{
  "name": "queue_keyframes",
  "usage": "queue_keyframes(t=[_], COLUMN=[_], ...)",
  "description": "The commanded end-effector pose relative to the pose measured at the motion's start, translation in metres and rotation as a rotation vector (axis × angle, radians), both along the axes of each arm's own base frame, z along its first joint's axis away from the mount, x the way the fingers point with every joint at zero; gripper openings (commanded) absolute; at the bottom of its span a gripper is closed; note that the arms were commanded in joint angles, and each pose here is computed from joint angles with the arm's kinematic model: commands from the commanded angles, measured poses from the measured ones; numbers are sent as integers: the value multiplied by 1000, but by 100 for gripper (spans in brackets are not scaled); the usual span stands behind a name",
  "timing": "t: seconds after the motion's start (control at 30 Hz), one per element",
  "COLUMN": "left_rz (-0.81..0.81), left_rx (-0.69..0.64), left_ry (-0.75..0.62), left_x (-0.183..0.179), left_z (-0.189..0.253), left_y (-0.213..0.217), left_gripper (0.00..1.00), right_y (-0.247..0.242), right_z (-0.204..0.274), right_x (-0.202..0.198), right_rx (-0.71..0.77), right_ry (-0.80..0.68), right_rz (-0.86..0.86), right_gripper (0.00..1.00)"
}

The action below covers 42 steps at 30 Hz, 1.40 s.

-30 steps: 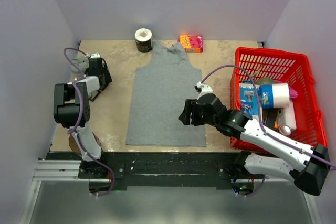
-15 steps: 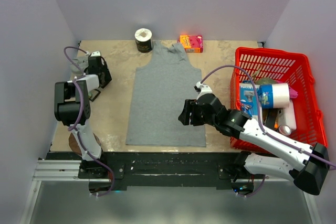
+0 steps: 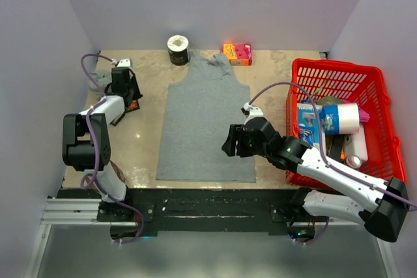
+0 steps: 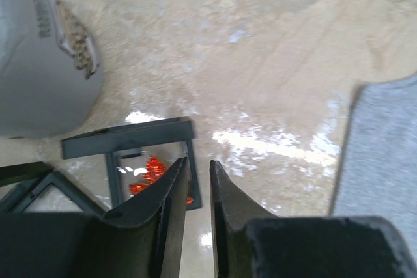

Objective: Pin the brooch onto the clothing
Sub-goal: Pick up the brooch from the brooch box.

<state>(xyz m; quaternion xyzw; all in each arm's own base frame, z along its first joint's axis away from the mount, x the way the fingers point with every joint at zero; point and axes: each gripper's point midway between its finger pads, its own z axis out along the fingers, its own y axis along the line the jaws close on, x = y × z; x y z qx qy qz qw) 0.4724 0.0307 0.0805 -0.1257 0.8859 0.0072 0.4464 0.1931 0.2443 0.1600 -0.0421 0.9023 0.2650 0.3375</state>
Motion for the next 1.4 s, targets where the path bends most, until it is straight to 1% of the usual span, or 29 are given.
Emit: queue_keyframes(t=[0.0, 0.07, 0.13, 0.2, 0.23, 0.27, 0.33, 0.37, 0.47, 0.73, 0.9, 1.2, 1.37], left_rz=[-42, -30, -16, -6, -4, -3, -1, 1, 22, 39, 55, 31, 16], left_rx=[47, 72, 86, 75, 50, 42, 21, 20, 42, 39, 67, 57, 50], left_ry=[-34, 10, 85, 107, 98, 95, 93, 97, 122, 143, 144, 176, 181], left_x=[2, 0, -7, -11, -12, -13, -16, -17, -21, -20, -19, -15, -13], left_z=[17, 4, -11, -14, -11, -11, -11, -12, -18, -27, -28, -44, -49], left_y=[-13, -8, -4, -4, -8, -9, -12, -12, -6, 1, 14, 12, 11], left_gripper=[28, 31, 35, 44, 48, 55, 59, 64, 70, 76, 79, 78, 71], right_y=[7, 7, 5, 2, 1, 0, -1, -1, -2, -3, -4, -2, -2], right_z=[21, 23, 22, 18, 17, 15, 12, 10, 10, 11, 8, 8, 7], right_x=[7, 7, 6, 4, 3, 2, 1, 0, 0, 0, 0, 1, 0], right_rx=[49, 58, 61, 57, 61, 59, 60, 60, 58, 58, 53, 51, 49], right_ry=[-54, -58, -56, -52, -49, -44, -37, -33, -34, -38, -32, -27, -25], right_rz=[3, 1, -5, -11, -17, -19, -22, -19, -17, -24, -25, -26, -26], right_gripper=[62, 62, 63, 63, 63, 63, 63, 63, 63, 63, 63, 63, 63])
